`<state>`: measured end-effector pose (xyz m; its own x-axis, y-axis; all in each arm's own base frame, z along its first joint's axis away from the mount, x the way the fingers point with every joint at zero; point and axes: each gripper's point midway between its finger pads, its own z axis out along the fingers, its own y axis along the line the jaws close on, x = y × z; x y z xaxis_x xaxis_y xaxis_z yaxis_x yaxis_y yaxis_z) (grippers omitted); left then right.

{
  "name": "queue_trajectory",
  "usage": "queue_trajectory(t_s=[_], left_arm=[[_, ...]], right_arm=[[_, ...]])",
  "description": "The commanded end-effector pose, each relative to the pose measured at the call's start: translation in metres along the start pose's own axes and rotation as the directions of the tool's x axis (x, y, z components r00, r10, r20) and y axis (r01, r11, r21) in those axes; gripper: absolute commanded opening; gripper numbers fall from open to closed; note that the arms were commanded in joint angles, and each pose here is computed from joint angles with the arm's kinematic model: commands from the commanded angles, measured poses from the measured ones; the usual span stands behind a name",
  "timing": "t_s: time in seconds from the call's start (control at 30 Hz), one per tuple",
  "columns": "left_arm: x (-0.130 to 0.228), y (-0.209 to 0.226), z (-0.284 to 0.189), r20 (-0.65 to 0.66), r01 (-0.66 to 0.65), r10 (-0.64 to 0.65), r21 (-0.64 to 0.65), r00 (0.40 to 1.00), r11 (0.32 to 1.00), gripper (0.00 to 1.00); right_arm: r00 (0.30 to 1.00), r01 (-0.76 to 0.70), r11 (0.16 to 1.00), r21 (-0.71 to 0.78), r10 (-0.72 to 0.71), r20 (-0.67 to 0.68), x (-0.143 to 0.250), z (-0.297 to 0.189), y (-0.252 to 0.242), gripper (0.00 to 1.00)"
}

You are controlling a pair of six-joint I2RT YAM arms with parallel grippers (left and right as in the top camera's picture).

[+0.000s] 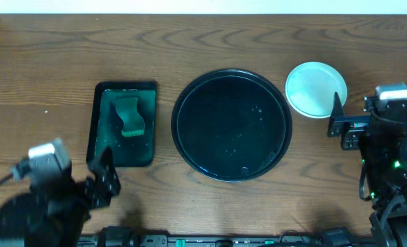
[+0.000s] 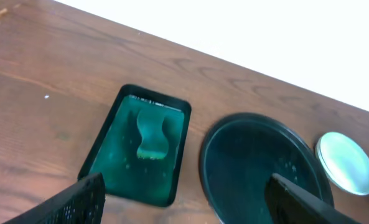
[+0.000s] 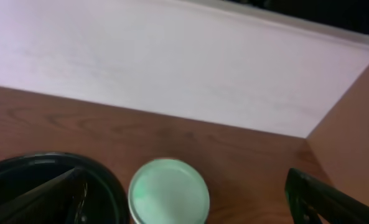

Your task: Clean dirty plates on tray and stack at the side

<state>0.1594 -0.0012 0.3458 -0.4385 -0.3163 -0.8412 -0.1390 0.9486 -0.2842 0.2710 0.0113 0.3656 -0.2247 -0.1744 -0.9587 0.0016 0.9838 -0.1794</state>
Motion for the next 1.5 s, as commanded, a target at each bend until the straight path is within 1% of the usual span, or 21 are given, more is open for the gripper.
queue_trajectory(t_s=[0.0,0.17,0.37,0.57,1.47], left_arm=[[0.006,0.002,-0.024,0.049,0.000,0.000,0.010,0.999,1.000,0.82],[0.017,0.006,-0.036,0.055,-0.001,0.000,0.012,0.998,1.000,0.82],[0.044,0.014,-0.036,-0.052,0.001,-0.002,-0.023,0.999,1.000,0.82],[0.053,0.018,-0.037,-0.090,0.001,-0.004,-0.036,0.996,0.999,0.82],[0.053,0.018,-0.037,-0.090,0.000,-0.003,-0.036,0.996,0.999,0.82]], right_arm=[[0.998,0.032,0.999,0.006,-0.032,-0.052,0.010,-0.002,-0.001,0.99],[0.983,0.059,0.998,-0.017,-0.061,-0.172,0.040,-0.005,0.003,0.99],[0.957,0.074,0.996,-0.053,-0.086,-0.278,0.067,-0.011,0.008,0.99],[0.919,0.088,0.993,-0.084,-0.114,-0.376,0.092,-0.020,0.010,0.99],[0.912,0.090,0.992,-0.091,-0.118,-0.393,0.097,-0.022,0.011,0.99]])
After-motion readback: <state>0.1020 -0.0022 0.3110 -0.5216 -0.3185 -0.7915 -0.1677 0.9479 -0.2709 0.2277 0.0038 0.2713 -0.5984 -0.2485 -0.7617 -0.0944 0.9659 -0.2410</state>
